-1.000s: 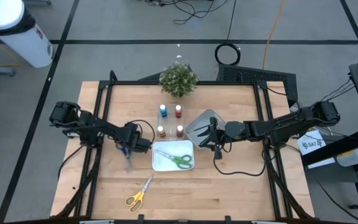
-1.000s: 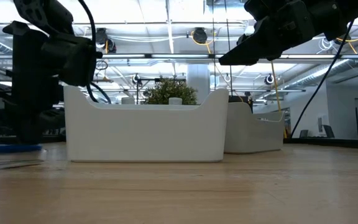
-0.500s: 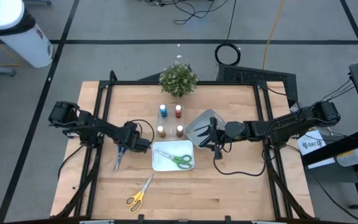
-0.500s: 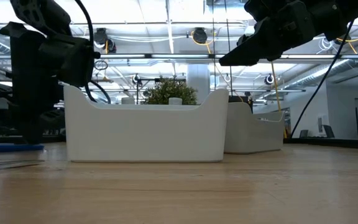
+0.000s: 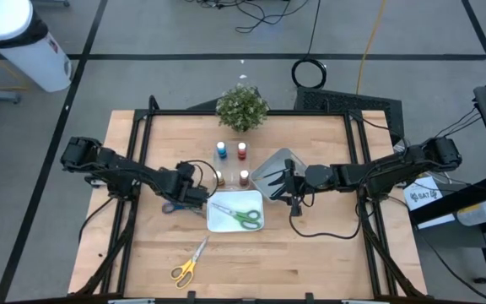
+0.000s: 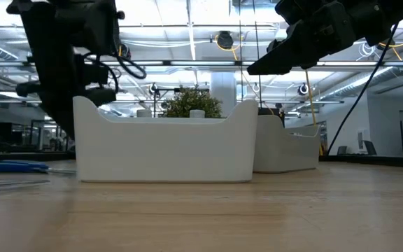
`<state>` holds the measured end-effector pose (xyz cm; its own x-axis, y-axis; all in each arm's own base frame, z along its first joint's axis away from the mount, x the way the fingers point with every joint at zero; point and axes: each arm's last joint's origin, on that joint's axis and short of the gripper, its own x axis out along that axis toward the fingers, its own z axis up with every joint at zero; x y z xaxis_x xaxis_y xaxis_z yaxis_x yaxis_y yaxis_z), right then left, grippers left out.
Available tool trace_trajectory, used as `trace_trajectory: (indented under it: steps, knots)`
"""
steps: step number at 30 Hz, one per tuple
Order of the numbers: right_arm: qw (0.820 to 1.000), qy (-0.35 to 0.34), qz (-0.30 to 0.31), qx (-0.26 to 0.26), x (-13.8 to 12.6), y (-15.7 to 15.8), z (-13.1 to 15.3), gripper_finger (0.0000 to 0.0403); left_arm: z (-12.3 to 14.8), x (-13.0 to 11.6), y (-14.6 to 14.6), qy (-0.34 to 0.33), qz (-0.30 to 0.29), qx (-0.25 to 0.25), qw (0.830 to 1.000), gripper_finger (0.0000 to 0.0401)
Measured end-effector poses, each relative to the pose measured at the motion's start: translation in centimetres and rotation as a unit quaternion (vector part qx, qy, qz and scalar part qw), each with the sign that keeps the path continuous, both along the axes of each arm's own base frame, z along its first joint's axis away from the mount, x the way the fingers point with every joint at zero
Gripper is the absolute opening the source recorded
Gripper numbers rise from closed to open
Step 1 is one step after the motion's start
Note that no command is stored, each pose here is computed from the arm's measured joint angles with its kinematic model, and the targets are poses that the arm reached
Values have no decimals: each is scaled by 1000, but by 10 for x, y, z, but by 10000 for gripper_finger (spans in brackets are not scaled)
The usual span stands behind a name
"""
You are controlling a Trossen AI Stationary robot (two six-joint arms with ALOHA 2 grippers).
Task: Pick & Place Paint Supplies
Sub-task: Put the blue scissors into the white bin
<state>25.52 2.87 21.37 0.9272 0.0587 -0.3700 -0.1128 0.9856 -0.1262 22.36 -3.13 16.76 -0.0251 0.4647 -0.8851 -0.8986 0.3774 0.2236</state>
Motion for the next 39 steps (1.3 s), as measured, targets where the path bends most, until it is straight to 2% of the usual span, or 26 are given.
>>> trace_trajectory:
  steps: [5,9,13,19,23,27,32,39]
  knots:
    - [1000,0,0,0,0,0,0,187,6,4,-4,28,-49,-38,998,5]
    - [1000,0,2,0,0,1,0,187,6,3,-10,46,-90,-57,993,24]
    - [1000,0,1,4,0,1,0,187,5,0,-24,75,-172,-79,979,46]
    - [1000,0,-1,10,0,1,0,187,8,-8,-43,91,-238,-122,959,109]
    - [1000,-4,-2,13,3,1,-2,187,14,-19,-49,84,-288,-125,946,168]
    - [1000,-27,-2,15,12,2,-5,187,13,-32,-47,70,-358,-118,923,211]
    - [998,-52,0,16,24,4,-15,187,-15,-47,-34,94,-418,-142,892,236]
    - [996,-78,-7,39,36,5,-25,187,-32,-57,-15,137,-433,-157,877,238]
